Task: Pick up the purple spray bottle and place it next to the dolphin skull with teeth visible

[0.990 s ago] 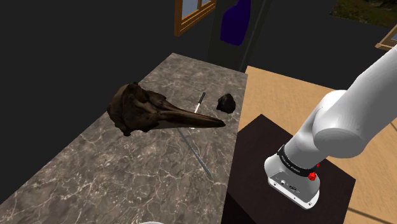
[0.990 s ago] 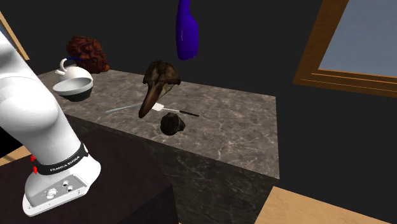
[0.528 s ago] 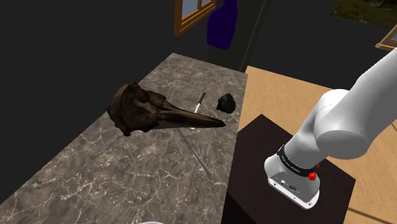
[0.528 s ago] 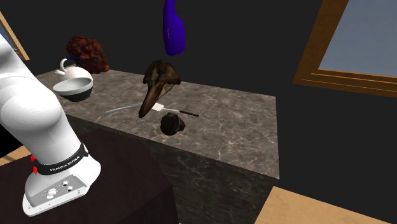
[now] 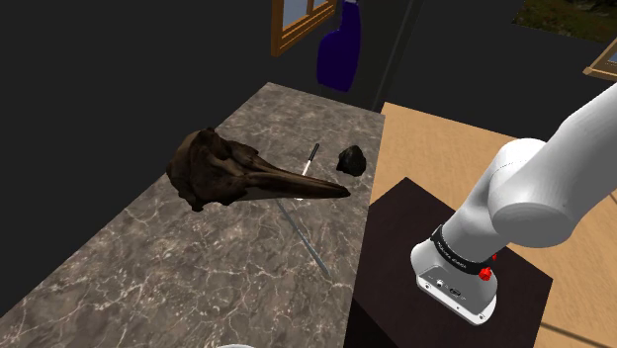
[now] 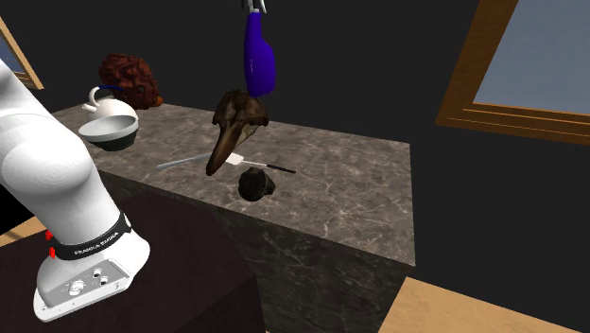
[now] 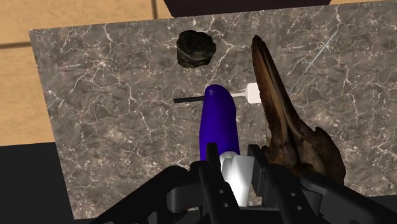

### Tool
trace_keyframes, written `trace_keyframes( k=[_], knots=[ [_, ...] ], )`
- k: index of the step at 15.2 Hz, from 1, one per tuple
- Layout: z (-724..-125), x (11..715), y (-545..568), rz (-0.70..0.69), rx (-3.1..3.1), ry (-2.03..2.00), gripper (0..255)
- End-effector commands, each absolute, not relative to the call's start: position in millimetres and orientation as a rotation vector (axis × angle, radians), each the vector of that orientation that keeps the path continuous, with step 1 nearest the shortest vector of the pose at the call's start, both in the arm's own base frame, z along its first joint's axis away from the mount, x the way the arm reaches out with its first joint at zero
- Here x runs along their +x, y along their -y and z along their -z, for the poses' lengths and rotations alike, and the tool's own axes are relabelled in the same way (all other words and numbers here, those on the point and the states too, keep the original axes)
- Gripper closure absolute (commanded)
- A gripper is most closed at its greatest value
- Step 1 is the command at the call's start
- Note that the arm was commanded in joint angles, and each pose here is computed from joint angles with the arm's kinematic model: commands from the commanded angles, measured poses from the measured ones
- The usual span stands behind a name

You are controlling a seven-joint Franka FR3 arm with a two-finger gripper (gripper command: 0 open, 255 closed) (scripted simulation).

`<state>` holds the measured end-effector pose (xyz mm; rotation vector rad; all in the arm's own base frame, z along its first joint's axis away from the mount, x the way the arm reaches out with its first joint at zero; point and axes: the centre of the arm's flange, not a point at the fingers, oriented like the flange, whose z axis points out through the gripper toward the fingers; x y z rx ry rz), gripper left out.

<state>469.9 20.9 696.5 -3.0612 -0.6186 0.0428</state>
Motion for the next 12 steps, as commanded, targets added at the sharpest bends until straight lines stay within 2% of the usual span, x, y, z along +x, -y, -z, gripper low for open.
trace_keyframes(
  k=[1, 12],
  knots=[
    [-685, 470, -20, -0.042, -3.061, 0.619, 255],
    [-627, 470, -20, -0.042, -3.061, 0.619, 255]
  ],
)
